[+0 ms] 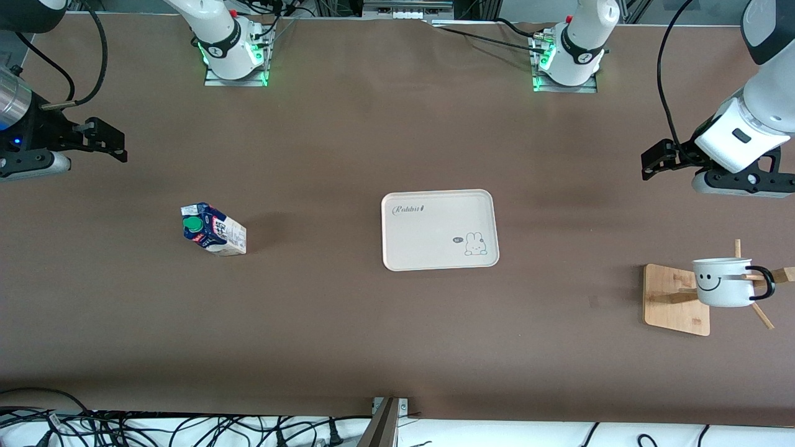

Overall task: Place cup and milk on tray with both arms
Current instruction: 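Reach the right gripper down to the blue milk carton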

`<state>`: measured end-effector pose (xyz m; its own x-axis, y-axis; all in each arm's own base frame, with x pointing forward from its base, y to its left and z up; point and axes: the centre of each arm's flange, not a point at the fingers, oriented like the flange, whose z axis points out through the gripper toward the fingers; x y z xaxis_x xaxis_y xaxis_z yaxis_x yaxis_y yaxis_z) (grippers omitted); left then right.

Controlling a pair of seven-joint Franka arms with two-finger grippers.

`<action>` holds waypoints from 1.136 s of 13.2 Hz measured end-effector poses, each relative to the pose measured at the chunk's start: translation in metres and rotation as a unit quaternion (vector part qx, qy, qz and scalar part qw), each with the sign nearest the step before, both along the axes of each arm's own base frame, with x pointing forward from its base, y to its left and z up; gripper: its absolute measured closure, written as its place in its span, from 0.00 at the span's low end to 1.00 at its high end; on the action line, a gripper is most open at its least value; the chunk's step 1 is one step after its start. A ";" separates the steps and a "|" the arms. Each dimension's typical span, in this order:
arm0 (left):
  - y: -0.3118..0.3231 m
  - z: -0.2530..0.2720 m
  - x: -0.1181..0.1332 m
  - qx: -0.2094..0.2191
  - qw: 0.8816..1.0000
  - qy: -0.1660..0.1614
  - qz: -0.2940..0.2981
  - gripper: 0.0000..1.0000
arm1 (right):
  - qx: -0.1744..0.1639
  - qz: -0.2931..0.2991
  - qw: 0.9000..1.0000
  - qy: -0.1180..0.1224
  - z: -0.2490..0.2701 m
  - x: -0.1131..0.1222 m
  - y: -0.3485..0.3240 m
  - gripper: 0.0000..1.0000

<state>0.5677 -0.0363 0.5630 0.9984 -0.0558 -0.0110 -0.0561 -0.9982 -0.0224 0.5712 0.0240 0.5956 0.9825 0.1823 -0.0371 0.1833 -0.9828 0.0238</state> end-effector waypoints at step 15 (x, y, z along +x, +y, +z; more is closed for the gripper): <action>0.000 0.000 0.000 0.000 1.000 0.000 0.000 0.00 | -0.008 0.004 0.998 0.068 -0.082 0.026 0.008 0.00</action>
